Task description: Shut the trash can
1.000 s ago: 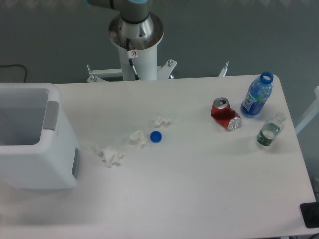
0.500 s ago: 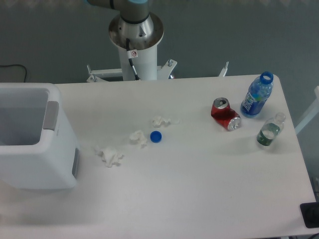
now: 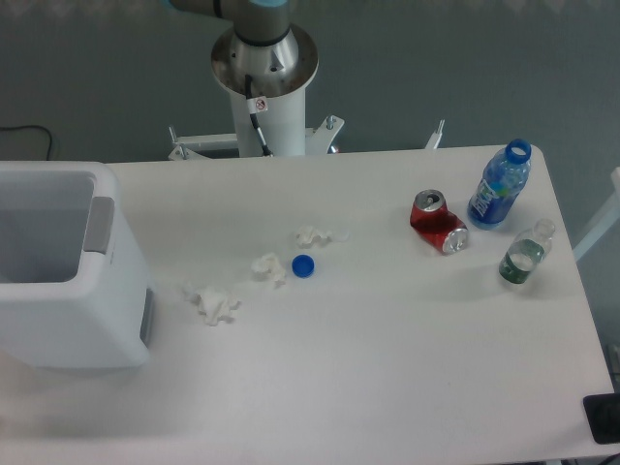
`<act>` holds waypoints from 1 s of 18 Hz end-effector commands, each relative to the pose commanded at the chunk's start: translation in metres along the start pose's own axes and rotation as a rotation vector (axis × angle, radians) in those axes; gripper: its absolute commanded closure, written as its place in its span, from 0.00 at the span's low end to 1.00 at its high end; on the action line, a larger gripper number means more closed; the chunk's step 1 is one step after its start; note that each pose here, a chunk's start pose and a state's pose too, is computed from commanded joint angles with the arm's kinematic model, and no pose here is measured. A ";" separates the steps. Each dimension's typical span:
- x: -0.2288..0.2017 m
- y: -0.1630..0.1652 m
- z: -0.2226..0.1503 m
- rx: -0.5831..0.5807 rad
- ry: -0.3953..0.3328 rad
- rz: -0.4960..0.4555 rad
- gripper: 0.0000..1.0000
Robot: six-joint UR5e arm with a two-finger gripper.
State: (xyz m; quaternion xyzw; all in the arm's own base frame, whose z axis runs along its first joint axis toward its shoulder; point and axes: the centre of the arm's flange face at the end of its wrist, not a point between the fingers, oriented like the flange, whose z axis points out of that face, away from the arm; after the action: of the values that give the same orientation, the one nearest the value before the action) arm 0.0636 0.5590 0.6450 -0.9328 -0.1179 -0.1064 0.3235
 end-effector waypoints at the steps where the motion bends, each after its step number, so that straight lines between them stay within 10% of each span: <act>1: -0.002 0.000 0.001 -0.001 -0.013 -0.002 0.77; 18: -0.008 0.009 -0.007 0.006 -0.051 -0.004 0.79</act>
State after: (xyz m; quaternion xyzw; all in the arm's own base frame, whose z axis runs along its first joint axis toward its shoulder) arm 0.0576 0.5471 0.6429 -0.9340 -0.1282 -0.0828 0.3231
